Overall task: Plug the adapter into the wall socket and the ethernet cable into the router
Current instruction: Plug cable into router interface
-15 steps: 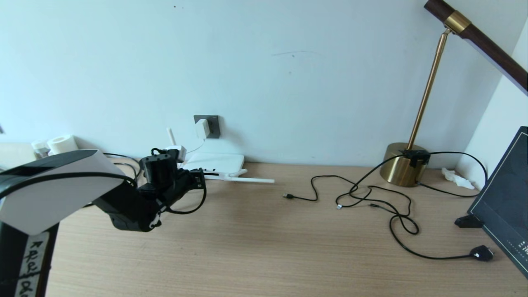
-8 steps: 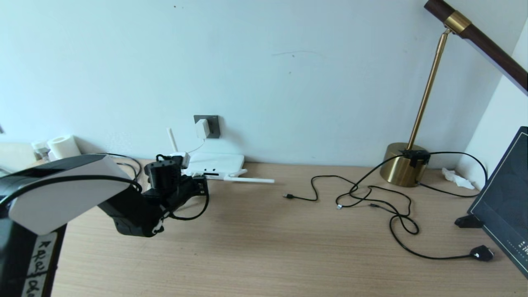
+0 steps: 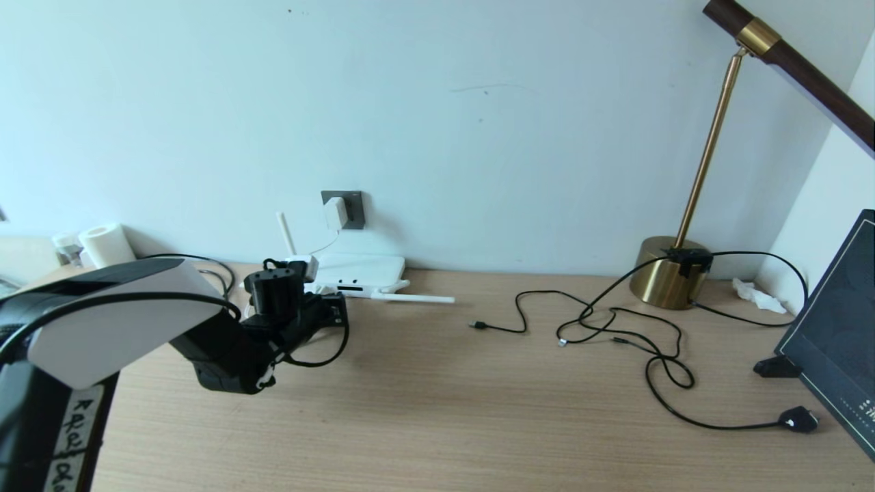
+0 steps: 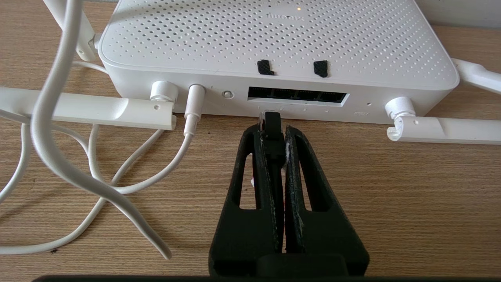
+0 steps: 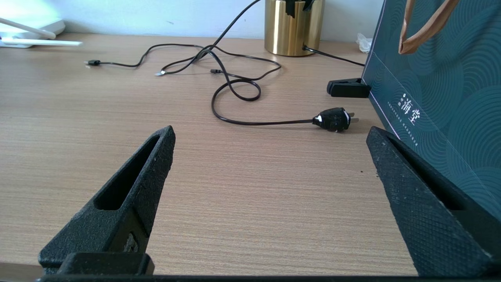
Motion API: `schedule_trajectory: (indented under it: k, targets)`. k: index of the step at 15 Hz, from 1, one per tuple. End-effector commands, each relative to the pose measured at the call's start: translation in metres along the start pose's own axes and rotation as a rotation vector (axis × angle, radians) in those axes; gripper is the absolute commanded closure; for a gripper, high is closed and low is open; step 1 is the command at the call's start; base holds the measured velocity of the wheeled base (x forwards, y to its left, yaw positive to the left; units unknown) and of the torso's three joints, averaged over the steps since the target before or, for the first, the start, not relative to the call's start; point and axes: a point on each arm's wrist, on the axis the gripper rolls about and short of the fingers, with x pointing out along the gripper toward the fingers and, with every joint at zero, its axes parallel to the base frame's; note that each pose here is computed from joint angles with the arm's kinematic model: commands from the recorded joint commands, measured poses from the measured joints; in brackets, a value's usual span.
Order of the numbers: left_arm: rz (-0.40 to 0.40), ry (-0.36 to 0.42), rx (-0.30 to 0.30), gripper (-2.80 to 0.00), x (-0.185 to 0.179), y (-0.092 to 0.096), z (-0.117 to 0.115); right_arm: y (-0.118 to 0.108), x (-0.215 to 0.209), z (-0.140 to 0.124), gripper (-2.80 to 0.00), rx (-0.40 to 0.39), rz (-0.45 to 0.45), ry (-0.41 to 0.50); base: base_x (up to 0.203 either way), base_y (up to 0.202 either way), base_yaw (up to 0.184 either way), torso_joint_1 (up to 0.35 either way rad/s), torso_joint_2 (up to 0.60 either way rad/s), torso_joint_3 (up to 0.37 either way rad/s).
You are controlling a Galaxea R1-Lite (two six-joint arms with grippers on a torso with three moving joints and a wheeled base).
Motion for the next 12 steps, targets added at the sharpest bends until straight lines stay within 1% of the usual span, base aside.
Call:
schedule_trajectory:
  k: [1, 7, 9, 12]
  targets:
    - [0.0, -0.008, 0.001, 0.0, 0.0, 0.0, 0.0014, 0.0, 0.0007, -0.0029, -2.8, 0.0, 0.0, 0.01, 0.0, 0.0, 0.0, 0.0, 0.0, 0.0]
    - [0.004, -0.022, 0.001, 0.0, 0.0033, 0.0017, 0.005, -0.0001, 0.0009, -0.0034, -2.8, 0.001, -0.002, 0.012, 0.0, 0.0, 0.0, 0.0, 0.0, 0.0]
    - [0.005, -0.04, 0.001, 0.0, 0.0052, 0.0023, 0.0096, 0.0, 0.0007, -0.0029, -2.8, 0.001, -0.001, 0.01, 0.0, 0.0, 0.0, 0.0, 0.0, 0.0]
    - [0.005, -0.039, 0.002, 0.0, 0.0058, 0.0023, 0.0091, -0.0001, 0.0007, -0.0029, -2.8, 0.001, -0.002, 0.01, 0.0, 0.0, 0.0, 0.0, 0.0, 0.0]
